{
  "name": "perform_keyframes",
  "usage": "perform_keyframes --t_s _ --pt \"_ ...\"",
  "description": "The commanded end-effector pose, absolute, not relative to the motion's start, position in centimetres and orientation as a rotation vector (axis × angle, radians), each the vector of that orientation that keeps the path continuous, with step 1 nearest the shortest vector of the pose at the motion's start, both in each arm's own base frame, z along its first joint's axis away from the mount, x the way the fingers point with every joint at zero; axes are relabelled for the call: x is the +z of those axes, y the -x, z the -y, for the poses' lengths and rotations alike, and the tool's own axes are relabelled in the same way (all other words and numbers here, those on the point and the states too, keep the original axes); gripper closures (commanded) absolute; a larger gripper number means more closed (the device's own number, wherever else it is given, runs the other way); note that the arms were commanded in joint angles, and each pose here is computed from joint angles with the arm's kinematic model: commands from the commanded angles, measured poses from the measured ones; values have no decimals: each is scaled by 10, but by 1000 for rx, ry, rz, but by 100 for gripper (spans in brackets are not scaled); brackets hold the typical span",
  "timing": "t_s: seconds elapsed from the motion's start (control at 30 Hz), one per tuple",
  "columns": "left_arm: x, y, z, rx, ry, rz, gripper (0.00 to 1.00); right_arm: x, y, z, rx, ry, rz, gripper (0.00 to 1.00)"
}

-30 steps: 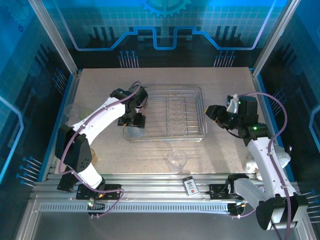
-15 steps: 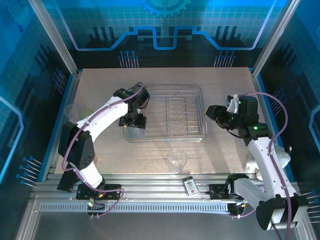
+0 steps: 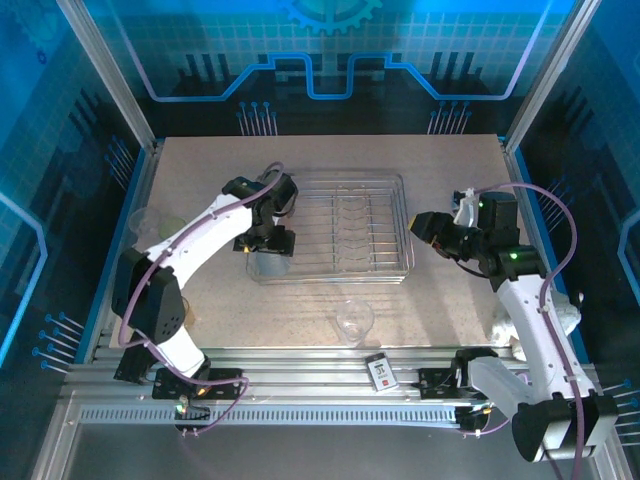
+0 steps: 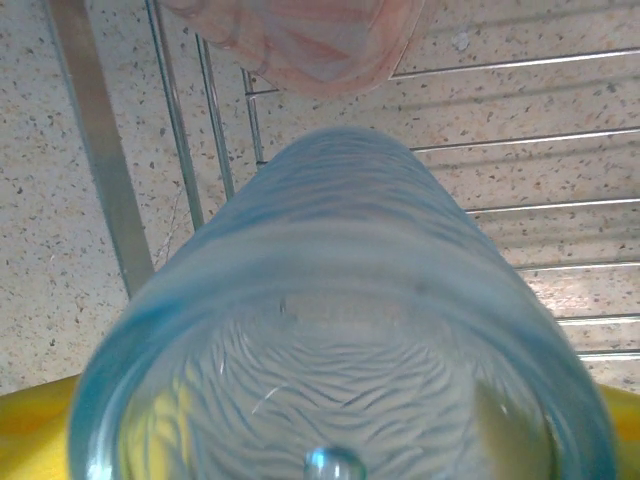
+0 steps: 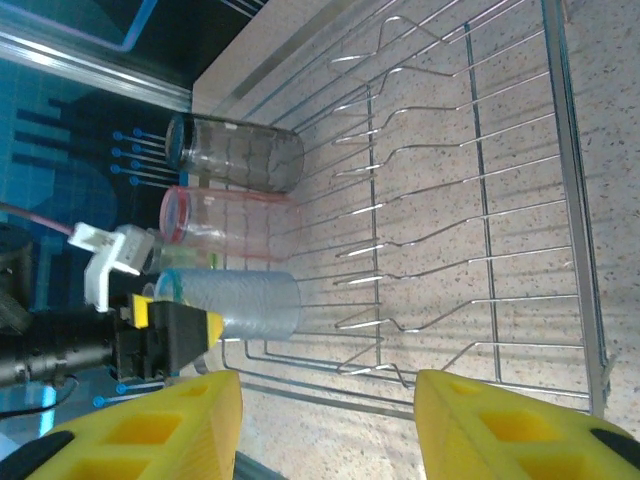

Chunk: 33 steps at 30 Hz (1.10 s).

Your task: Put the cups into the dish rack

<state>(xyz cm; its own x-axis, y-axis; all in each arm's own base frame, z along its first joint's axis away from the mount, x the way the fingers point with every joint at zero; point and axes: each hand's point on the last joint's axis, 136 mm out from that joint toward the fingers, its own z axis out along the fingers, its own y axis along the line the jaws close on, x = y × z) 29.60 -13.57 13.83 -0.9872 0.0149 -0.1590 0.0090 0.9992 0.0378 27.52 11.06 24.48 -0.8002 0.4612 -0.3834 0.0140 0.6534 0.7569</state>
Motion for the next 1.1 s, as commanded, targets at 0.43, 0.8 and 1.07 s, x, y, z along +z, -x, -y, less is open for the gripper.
perform_keyframes --t_s 0.43,0.8,1.07 --pt "185 -292 119 28 83 -2786 9 223 -191 -172 736 271 -2747 50" --pt "220 -293 114 -114 137 -2554 2 181 -159 -198 472 492 -2916 51" --pt "219 -292 113 -117 120 -2540 1 159 -153 -217 322 619 -2972 51"
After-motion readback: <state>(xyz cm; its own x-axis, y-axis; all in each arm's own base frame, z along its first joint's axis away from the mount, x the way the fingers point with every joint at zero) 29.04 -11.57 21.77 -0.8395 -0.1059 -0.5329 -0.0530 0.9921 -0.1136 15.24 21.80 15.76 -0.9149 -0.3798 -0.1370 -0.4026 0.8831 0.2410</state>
